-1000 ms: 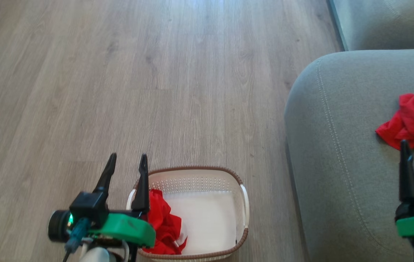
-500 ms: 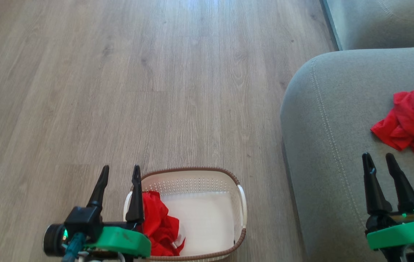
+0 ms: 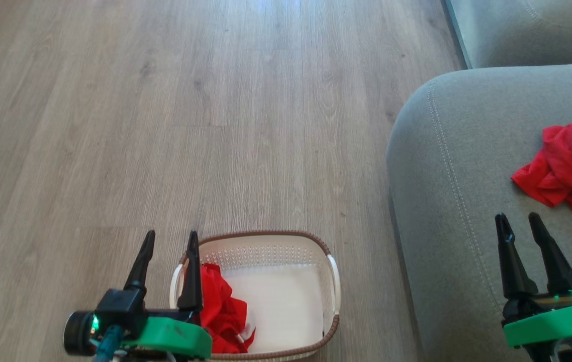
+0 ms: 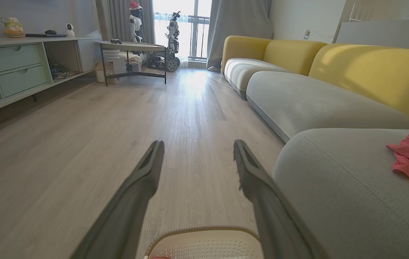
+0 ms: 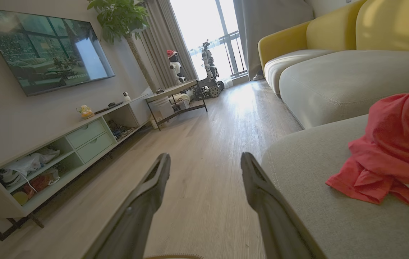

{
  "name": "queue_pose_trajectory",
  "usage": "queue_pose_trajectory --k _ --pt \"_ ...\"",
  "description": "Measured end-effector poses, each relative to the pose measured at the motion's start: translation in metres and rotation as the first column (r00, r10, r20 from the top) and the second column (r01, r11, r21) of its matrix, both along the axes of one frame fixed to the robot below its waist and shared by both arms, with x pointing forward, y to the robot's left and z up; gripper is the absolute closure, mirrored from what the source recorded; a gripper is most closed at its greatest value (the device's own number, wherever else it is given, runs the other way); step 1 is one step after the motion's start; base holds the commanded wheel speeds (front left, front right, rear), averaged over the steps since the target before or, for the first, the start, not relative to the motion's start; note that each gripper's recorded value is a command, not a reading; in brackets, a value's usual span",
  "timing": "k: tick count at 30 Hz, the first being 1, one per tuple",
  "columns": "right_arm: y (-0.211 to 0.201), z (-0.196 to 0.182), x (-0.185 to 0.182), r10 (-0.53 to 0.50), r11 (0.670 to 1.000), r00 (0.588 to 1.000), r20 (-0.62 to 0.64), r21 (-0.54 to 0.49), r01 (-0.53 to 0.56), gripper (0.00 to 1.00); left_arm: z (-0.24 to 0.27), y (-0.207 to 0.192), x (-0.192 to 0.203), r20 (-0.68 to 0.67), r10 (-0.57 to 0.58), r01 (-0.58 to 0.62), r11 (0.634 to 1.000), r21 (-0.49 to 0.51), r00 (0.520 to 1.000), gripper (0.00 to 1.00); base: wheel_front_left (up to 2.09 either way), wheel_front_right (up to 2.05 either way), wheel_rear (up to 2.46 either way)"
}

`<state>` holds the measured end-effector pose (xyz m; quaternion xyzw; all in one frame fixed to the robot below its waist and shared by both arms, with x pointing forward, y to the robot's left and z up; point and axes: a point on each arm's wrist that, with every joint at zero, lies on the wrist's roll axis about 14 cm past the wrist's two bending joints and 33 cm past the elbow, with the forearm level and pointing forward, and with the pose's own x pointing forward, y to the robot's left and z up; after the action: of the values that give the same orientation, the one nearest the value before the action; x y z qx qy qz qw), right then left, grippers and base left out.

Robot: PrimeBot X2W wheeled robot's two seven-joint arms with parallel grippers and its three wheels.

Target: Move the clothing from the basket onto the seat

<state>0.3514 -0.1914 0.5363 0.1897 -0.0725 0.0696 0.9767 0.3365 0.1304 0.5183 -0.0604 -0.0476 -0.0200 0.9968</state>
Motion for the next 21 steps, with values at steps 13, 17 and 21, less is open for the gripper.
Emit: queue_pose_trajectory --k 13,17,21 --pt "0.000 -0.007 0.008 0.002 1.000 1.000 -0.020 -0.028 -0.003 0.00 -0.011 -0.006 0.007 -0.030 -0.017 0.017 1.000 0.008 0.999 0.00 0.00 0.00 0.00" --pt "-0.001 -0.013 0.017 0.005 0.999 0.999 -0.037 -0.036 -0.007 0.00 -0.026 -0.014 0.016 -0.075 -0.048 0.051 0.998 0.030 0.996 0.00 0.00 0.00 0.00" --pt "-0.004 -0.013 0.030 0.013 0.998 0.999 -0.038 -0.055 -0.015 0.00 -0.036 -0.026 0.036 -0.095 -0.097 0.105 0.991 0.080 0.991 0.00 0.00 0.00 0.00"
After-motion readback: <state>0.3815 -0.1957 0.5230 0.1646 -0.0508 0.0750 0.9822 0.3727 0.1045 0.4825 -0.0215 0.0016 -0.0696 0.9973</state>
